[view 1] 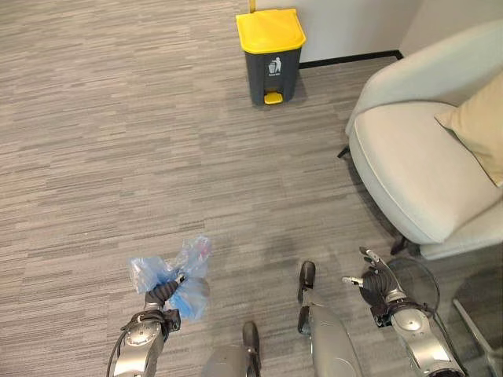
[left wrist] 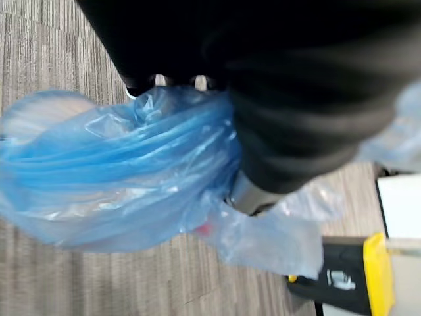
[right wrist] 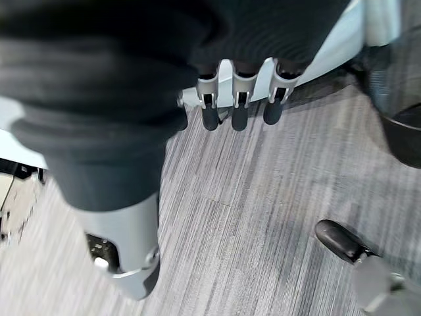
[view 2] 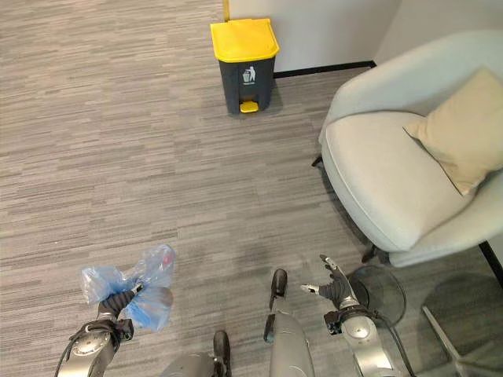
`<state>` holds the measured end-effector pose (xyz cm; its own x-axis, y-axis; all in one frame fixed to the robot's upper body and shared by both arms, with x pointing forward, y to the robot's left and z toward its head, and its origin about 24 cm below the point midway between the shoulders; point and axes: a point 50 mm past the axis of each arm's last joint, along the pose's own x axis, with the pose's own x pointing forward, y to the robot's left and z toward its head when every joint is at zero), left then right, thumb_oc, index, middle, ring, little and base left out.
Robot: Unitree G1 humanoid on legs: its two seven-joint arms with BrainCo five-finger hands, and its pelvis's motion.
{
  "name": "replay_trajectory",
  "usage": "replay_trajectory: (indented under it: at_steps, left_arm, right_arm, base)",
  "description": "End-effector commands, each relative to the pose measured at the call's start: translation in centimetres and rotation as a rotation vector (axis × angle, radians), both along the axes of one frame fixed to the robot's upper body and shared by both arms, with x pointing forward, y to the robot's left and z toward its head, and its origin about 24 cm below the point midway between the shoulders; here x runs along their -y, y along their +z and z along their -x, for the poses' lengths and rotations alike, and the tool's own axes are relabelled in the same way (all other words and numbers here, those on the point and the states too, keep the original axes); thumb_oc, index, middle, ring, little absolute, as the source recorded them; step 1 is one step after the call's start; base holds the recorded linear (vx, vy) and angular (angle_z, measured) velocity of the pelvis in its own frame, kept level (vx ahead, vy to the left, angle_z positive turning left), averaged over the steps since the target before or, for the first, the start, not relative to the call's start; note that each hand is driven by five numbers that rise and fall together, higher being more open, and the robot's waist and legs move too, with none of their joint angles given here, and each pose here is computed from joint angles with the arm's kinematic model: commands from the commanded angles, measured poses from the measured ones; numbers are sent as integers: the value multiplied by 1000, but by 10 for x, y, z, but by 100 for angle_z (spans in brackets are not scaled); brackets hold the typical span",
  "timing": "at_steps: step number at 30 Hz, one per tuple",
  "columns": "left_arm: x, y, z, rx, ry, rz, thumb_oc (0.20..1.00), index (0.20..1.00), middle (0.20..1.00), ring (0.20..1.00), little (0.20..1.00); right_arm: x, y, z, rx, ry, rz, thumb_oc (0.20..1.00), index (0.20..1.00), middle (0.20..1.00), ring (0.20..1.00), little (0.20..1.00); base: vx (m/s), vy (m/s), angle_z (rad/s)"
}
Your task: Gather garbage on tea table into small bin, then transfer packed bag to large trash can.
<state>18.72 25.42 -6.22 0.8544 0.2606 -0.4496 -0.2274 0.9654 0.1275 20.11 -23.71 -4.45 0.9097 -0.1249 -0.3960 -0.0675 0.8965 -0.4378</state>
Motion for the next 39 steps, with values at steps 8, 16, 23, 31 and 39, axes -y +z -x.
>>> replay_trajectory:
  at_steps: [8,16,23,31,39]
  left_arm:
    - [-3,29,-19,148,-58,-46,200,200,200,200,200]
    - [-6,25,-10,115,-65,-71,200,200,200,200,200]
    - [-14,28,-7,111,-69,-101,200,200,200,200,200]
    - [-14,30,-10,123,-57,-92,200,200,200,200,200]
    - [-6,32,-18,147,-79,-82,200,200,200,200,200]
  right_arm:
    - [24,25,-14,129,-57,28,1000,1000,1000,1000,1000]
    - [14,13,-12,81,-57,11,1000,1000,1000,1000,1000]
    - [0,15,-23,88,10,2,1000,1000,1000,1000,1000]
    - [-5,22,-31,118,29,-9,1000,1000,1000,1000,1000]
    - [-1,17,-21,89,22,-2,1000,1000,1000,1000,1000]
  base:
    - [287,-237,21]
    - [388,91,-32]
    - [246,189,-27]
    - [270,85,4]
    - [415,-127,25]
